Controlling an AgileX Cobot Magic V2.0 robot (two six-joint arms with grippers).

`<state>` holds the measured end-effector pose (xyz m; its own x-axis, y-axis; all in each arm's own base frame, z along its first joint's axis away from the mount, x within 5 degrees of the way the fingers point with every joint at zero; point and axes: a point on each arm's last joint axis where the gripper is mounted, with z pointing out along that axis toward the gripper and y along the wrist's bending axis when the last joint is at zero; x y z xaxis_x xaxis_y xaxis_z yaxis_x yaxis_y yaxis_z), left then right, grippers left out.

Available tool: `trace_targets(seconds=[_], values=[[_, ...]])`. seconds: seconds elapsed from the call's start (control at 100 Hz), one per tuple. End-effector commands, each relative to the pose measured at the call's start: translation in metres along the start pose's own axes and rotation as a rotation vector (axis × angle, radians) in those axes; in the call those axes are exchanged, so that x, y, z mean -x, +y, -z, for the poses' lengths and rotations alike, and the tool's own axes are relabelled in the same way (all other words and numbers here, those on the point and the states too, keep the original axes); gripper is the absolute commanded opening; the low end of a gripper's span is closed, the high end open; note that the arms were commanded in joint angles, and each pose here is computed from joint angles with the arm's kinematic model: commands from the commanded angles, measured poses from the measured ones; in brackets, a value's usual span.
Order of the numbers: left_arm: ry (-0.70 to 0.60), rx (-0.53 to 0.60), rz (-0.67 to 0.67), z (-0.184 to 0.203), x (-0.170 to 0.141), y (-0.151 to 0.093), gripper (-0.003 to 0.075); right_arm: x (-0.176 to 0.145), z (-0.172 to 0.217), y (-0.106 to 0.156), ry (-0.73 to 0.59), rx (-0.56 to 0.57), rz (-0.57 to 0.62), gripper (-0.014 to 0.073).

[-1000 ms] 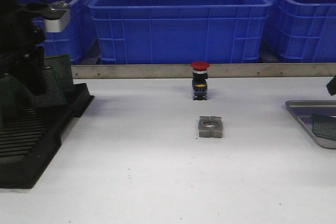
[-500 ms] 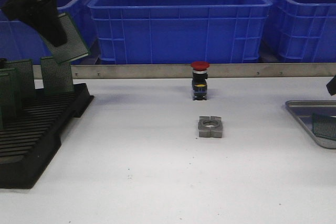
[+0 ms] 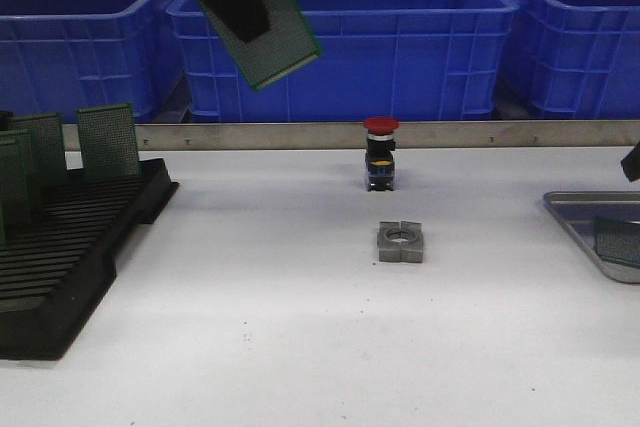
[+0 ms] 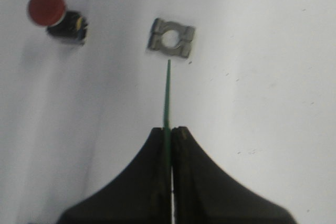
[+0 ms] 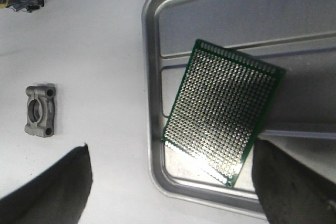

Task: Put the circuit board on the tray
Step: 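Lift the second board out of the rack with the left gripper toward center, then reach the right gripper to the second board and grasp its edge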

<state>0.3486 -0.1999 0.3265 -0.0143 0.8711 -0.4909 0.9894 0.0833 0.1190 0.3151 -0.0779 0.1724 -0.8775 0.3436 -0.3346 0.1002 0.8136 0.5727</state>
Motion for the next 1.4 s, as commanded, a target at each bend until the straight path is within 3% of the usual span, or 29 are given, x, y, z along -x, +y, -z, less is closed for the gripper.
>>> trace_targets(seconds=[0.0,0.28,0.44,0.64,0.74,1.09,1.39], values=[[-0.065,-0.038,-0.059,0.017,0.028,-0.028,-0.0018,0.010,0.017,0.017,-0.068,0.075,0.051,0.0636],[-0.064,-0.123,-0.115,-0.005,0.044,-0.050,-0.0018,0.013,0.024,0.051,-0.156,0.399,0.236,0.0636],[-0.082,-0.135,-0.111,-0.005,0.047,-0.053,-0.0018,0.006,0.028,0.087,-0.185,0.579,0.489,0.0636],[-0.082,-0.135,-0.111,-0.005,0.047,-0.053,-0.0018,-0.011,0.025,0.133,-0.204,0.657,0.840,0.0636],[-0.082,-0.135,-0.111,-0.005,0.047,-0.053,-0.0018,-0.021,0.022,0.154,-0.201,0.692,0.953,0.0636],[-0.082,-0.135,-0.111,-0.005,0.047,-0.053,-0.0018,-0.042,0.001,0.192,-0.159,0.699,1.075,0.0636],[-0.082,-0.135,-0.111,-0.005,0.047,-0.053,-0.0018,-0.049,-0.008,0.203,-0.150,0.674,1.108,0.0615]])
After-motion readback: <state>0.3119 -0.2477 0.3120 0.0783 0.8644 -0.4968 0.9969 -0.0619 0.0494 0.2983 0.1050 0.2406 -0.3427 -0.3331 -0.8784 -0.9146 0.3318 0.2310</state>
